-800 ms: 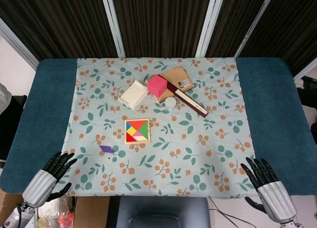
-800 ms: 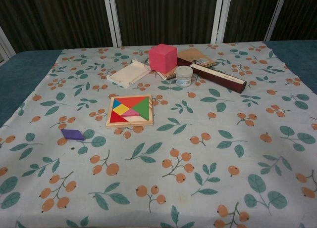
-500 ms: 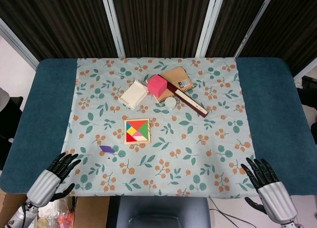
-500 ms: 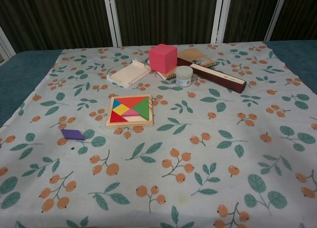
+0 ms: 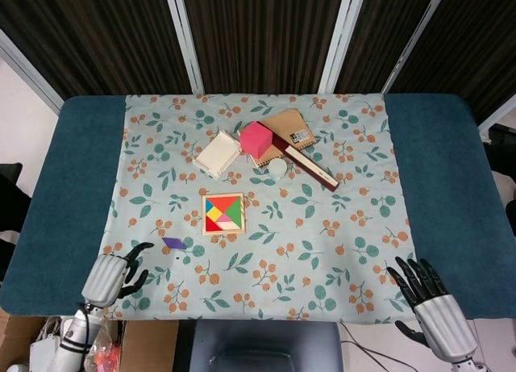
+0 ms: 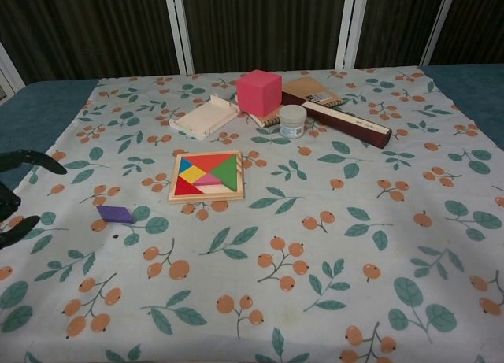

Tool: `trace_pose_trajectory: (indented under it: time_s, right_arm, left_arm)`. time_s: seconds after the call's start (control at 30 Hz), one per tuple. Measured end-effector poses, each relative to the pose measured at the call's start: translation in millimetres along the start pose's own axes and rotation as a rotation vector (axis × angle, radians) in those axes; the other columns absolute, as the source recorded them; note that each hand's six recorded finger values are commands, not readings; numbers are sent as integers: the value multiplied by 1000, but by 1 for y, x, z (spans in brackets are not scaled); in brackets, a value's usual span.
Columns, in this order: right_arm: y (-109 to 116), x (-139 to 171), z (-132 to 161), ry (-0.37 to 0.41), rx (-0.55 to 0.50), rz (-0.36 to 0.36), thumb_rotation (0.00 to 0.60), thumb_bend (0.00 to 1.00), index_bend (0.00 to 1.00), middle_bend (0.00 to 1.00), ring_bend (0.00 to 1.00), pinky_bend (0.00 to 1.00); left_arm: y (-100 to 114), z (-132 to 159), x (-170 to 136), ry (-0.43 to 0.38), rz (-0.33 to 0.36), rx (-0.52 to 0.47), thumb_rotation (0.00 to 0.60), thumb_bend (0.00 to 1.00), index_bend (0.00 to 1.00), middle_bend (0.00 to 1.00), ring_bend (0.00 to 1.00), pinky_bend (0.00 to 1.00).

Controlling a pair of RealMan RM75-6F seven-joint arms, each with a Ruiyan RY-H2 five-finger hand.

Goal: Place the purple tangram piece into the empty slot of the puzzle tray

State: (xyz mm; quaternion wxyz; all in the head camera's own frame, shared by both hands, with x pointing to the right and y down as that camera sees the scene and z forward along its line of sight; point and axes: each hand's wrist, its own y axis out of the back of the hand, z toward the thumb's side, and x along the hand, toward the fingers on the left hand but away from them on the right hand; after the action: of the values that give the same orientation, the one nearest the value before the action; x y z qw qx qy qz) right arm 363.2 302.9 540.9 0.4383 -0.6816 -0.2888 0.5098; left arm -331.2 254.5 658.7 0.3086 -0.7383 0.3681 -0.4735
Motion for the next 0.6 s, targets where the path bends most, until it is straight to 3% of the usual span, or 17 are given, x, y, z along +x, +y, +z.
trace_pose_trajectory:
  time_s: [0.3, 0.6]
  right_arm:
    - [-1, -1, -1, -5, 1, 6, 600, 121, 0, 0, 0, 0]
    - [3, 1, -3, -10, -6, 1, 600, 121, 0, 0, 0, 0]
  left_arm:
    - [-35, 25, 47, 119, -96, -40, 600, 397, 310, 1000, 1000, 1000]
    - [-55, 33, 73, 149, -101, -46, 600, 395, 346, 1000, 1000, 1000]
